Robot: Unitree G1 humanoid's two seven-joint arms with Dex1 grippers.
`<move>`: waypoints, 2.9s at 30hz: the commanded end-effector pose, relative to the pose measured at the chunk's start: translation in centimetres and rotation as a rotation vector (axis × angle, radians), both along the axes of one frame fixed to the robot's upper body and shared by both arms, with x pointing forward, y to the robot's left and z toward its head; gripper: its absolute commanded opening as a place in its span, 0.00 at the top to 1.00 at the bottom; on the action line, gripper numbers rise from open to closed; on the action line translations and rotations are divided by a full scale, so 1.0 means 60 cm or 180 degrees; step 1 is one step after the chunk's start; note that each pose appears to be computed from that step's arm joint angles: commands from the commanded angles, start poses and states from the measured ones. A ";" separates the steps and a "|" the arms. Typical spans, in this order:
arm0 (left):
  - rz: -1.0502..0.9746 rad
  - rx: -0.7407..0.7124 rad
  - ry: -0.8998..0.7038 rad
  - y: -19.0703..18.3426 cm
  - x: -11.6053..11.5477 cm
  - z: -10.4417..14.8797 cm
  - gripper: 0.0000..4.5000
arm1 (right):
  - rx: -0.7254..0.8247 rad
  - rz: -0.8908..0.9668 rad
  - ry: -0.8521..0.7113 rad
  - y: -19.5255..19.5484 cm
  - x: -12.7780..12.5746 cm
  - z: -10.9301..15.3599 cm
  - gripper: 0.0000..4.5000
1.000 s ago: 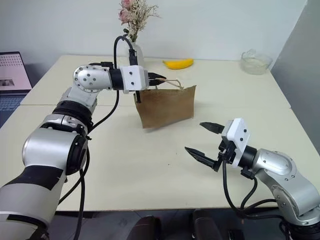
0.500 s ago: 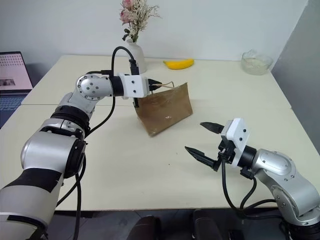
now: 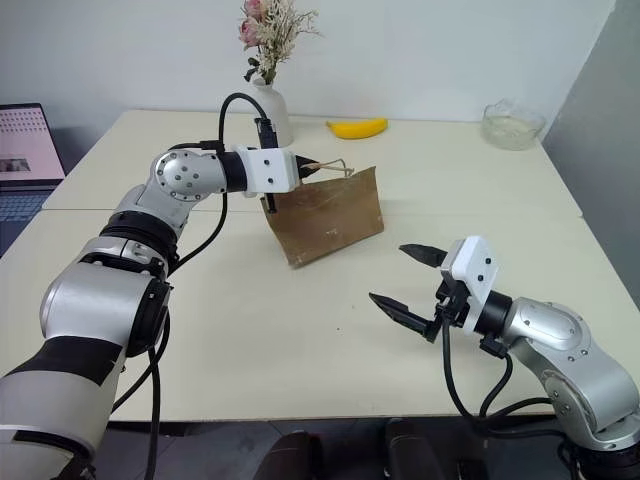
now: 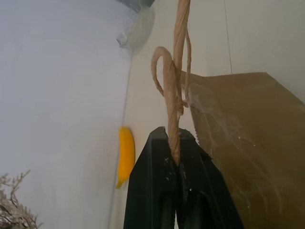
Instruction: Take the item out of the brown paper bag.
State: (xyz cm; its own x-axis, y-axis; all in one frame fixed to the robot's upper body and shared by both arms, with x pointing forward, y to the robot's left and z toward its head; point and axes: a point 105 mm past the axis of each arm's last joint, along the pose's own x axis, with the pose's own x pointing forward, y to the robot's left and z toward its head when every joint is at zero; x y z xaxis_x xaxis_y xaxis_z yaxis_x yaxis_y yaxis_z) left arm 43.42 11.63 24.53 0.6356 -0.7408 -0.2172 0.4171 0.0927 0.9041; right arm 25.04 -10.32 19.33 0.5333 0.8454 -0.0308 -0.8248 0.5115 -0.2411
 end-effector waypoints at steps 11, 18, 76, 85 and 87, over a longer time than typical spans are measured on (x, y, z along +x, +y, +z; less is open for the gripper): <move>0.0267 -0.1043 0.0656 0.065 0.004 0.041 0.21 | -0.0024 0.0051 -0.0101 0.007 -0.003 0.010 0.00; 0.0355 -0.1797 0.0776 0.115 -0.005 0.057 0.21 | -0.0044 0.0079 -0.0083 0.010 -0.003 0.006 0.00; 0.1352 -0.1979 0.1599 0.139 -0.038 -0.204 0.21 | -0.0106 0.0156 -0.0158 0.032 0.010 0.019 0.00; 0.0891 -0.2362 0.1813 0.137 -0.156 -0.162 0.21 | -0.0039 0.0114 -0.0135 0.031 0.012 0.021 0.00; 0.0842 -0.2589 0.1752 0.130 -0.190 -0.131 0.21 | -0.0029 0.0073 -0.0110 0.029 0.020 0.022 0.00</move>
